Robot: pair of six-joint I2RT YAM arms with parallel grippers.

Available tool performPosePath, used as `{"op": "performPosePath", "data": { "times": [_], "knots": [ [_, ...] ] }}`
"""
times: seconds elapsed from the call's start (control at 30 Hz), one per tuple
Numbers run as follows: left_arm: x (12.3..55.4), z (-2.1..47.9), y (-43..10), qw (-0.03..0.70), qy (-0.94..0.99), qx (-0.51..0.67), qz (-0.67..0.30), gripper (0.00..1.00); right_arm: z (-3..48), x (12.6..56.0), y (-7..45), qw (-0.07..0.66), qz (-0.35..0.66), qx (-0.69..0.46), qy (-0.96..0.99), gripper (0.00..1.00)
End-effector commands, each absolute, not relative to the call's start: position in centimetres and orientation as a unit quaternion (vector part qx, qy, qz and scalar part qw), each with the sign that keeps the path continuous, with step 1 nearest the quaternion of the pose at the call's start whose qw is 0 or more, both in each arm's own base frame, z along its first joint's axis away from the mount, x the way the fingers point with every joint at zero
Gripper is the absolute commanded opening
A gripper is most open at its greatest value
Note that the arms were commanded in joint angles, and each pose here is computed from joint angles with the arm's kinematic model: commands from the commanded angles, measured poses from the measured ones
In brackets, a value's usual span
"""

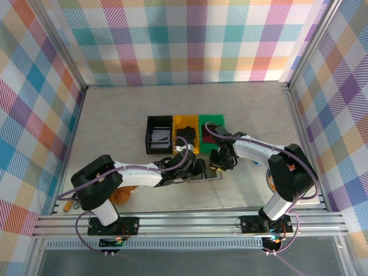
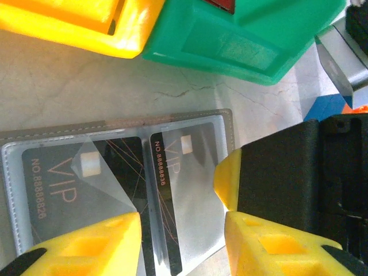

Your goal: Take the credit cards out of the card holder

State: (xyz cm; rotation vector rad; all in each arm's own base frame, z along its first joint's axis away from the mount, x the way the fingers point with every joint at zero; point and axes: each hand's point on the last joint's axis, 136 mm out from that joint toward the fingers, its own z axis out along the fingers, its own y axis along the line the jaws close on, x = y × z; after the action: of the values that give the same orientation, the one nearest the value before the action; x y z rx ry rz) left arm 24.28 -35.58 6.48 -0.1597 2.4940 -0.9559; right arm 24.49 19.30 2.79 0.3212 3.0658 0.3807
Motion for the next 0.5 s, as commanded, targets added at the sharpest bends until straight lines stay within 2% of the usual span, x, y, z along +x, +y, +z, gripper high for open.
{"op": "performPosePath", "data": {
  "times": [0.0, 0.47],
  "knots": [
    [23.9, 5.8, -36.1, 0.227, 0.911, -0.06, -0.339, 0.36, 1.9, 23.9, 19.0, 0.002, 0.119, 0.121, 0.985, 0.25],
    [23.9, 4.5, -37.0, 0.216, 0.917, -0.068, -0.329, 0.3, 0.9, 23.6, 18.8, -0.013, 0.12, 0.135, 0.983, 0.25]
  ]
}}
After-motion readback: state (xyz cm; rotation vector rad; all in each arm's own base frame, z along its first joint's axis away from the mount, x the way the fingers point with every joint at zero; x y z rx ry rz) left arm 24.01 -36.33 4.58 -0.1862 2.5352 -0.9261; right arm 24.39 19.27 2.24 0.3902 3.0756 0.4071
